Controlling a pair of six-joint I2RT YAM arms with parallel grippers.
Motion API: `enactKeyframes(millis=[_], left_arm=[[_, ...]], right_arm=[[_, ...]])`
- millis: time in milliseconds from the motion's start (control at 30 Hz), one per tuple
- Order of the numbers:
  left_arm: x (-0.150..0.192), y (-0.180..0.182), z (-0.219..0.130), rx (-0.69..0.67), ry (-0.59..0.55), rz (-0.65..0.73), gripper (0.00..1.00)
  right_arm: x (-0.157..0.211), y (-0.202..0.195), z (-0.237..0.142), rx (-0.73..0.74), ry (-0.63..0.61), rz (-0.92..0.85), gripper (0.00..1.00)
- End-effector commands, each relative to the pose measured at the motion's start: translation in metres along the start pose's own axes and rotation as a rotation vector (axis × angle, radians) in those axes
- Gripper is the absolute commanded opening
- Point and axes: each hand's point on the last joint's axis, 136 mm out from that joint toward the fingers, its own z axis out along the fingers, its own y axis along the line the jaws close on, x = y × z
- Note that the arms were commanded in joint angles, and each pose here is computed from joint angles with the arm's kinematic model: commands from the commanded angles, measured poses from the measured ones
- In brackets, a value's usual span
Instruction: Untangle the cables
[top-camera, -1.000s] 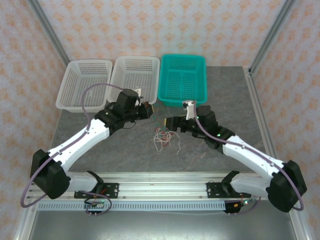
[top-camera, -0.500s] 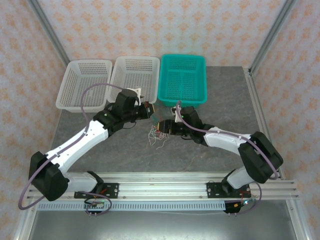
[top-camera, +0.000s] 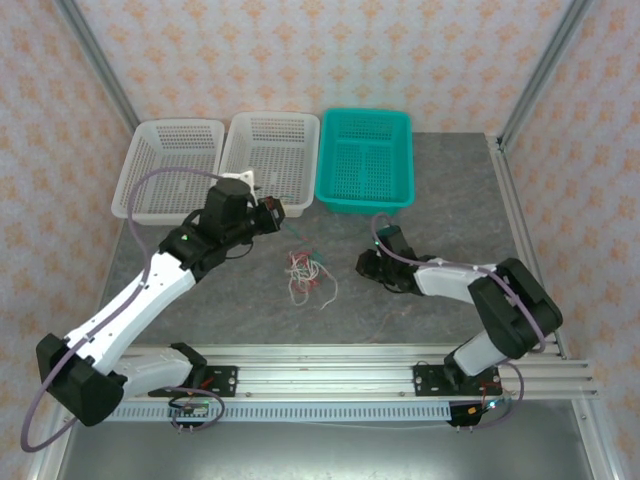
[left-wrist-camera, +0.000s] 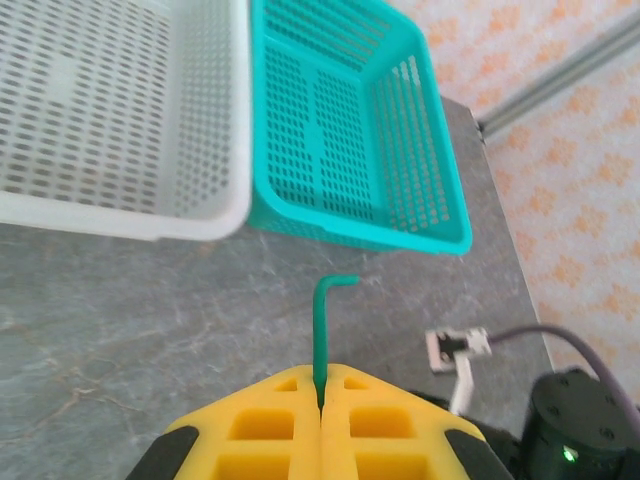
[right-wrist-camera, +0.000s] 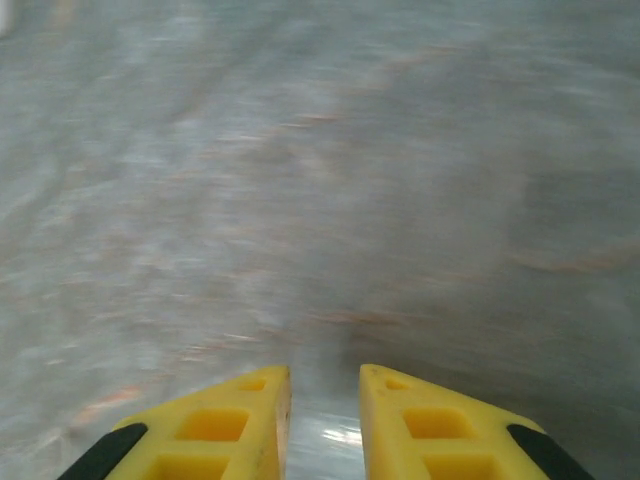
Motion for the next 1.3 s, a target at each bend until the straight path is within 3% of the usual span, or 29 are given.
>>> enactKeyframes(millis=[0, 133, 233, 333, 500, 667, 800, 900, 1100, 1200, 1267], left_arm=[[-0.011, 0.001, -0.008, 0.004, -0.033, -0.02, 0.0], [0.003, -0.015, 0.007, 0.099, 0.045, -0.006, 0.0], [0.011, -0.013, 0.016, 0.102, 0.076, -0.006, 0.0], [0.017, -0.009, 0.022, 0.096, 0.087, -0.014, 0.0], [0.028, -0.002, 0.03, 0.086, 0.102, -0.049, 0.0], [0.033, 0.002, 0.028, 0.079, 0.105, -0.059, 0.0], [0.034, 0.001, 0.025, 0.086, 0.103, -0.072, 0.0], [0.033, -0.004, 0.023, 0.106, 0.102, -0.08, 0.0], [0.019, -0.012, 0.007, 0.116, 0.065, -0.072, 0.0], [0.003, -0.012, -0.007, 0.084, 0.016, -0.056, 0.0], [-0.012, -0.007, -0.019, 0.032, -0.028, -0.055, 0.0]], right_arm=[[-0.011, 0.013, -0.024, -0.057, -0.071, -0.045, 0.31], [-0.016, 0.085, -0.069, -0.346, -0.122, -0.231, 0.46], [-0.015, 0.126, -0.093, -0.438, -0.175, -0.376, 0.57], [-0.021, 0.16, -0.107, -0.552, -0.196, -0.377, 0.68], [-0.014, 0.198, -0.087, -0.619, -0.204, -0.383, 0.9], [-0.019, 0.194, -0.051, -0.55, -0.287, -0.403, 1.0], [-0.029, 0.179, -0.028, -0.428, -0.352, -0.445, 1.0], [-0.039, 0.155, -0.01, -0.292, -0.403, -0.426, 0.93], [-0.016, 0.128, 0.019, -0.24, -0.319, -0.457, 0.53], [0.002, 0.111, 0.031, -0.218, -0.245, -0.45, 0.39], [0.01, 0.097, 0.035, -0.184, -0.208, -0.433, 0.38]])
